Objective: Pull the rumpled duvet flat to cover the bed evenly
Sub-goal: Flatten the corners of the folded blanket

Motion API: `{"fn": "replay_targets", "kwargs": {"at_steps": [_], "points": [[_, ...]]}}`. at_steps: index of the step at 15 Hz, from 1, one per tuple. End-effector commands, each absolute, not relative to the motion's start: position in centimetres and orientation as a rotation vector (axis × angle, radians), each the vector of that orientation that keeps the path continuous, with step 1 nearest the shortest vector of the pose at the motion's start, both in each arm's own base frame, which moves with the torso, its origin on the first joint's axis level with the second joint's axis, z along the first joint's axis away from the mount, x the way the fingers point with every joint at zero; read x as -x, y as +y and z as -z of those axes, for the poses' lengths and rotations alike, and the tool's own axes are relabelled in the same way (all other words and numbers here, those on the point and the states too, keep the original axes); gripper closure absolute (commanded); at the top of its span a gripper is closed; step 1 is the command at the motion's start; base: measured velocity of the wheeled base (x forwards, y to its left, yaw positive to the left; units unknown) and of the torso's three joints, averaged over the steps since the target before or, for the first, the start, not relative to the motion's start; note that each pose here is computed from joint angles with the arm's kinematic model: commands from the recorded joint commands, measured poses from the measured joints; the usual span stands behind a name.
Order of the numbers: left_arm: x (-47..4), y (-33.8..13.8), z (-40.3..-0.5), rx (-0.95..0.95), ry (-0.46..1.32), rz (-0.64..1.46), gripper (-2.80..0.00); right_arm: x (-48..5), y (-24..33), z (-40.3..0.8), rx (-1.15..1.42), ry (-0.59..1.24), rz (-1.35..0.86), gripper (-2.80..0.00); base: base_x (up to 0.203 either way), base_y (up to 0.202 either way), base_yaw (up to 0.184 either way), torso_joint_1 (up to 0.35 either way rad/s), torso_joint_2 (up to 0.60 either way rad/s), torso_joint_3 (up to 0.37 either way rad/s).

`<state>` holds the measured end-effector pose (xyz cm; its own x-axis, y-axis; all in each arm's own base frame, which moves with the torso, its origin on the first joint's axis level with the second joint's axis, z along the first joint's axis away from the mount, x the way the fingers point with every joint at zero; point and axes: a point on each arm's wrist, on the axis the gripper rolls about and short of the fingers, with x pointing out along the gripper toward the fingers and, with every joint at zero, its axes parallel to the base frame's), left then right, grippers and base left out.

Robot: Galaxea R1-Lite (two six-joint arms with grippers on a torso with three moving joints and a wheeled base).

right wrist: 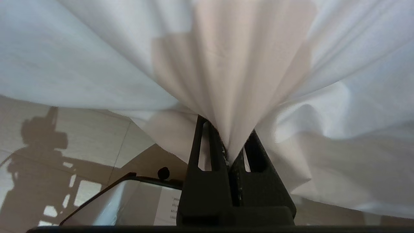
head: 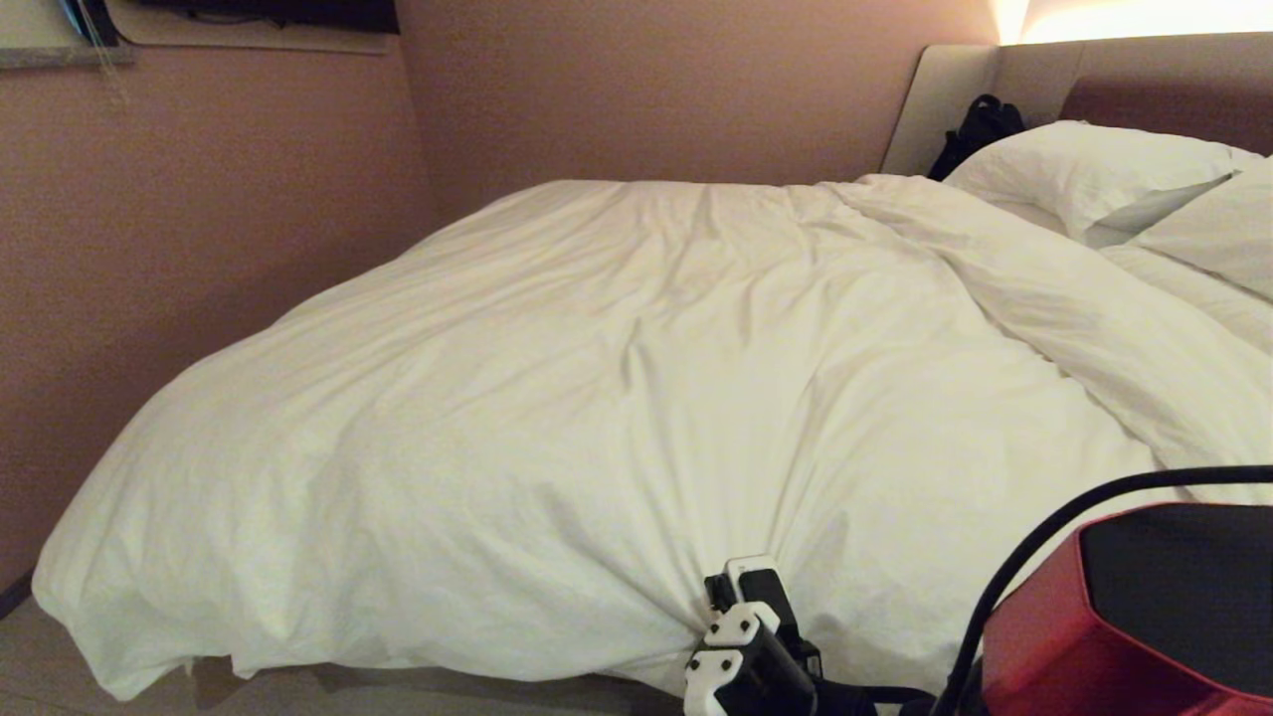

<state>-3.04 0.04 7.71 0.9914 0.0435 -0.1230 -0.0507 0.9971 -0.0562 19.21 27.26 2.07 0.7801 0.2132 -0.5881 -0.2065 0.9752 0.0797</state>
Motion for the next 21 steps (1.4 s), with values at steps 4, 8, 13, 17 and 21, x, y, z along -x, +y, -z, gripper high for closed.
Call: {"fn": "replay_targets", "kwargs": {"at_steps": [4,8,13,17,21], "points": [[3.0,0.0,-7.7,0.060,0.123,-0.048,0.00,-17.6,27.7,-2.4,-0.018,0.621,-0.280,0.00,0.000,0.000,0.000,0.000,0.00,0.000],[3.0,0.0,-7.7,0.060,0.123,-0.048,0.00,-16.9,27.9,-1.9,-0.003,0.635,-0.300,0.00,0.000,0.000,0.000,0.000,0.00,0.000],[3.0,0.0,-7.7,0.060,0.123,-0.048,0.00,-17.0,28.1,-1.5,0.005,0.642,-0.297,0.00,0.000,0.000,0.000,0.000,0.00,0.000],[3.0,0.0,-7.7,0.060,0.123,-0.048,0.00,-17.1,28.2,-1.4,0.001,0.636,-0.297,-2.80,0.000,0.000,0.000,0.000,0.00,0.000],[3.0,0.0,-7.7,0.060,0.123,-0.048,0.00,-16.9,28.0,-1.5,-0.002,0.626,-0.304,-2.80,0.000,0.000,0.000,0.000,0.00,0.000]]}}
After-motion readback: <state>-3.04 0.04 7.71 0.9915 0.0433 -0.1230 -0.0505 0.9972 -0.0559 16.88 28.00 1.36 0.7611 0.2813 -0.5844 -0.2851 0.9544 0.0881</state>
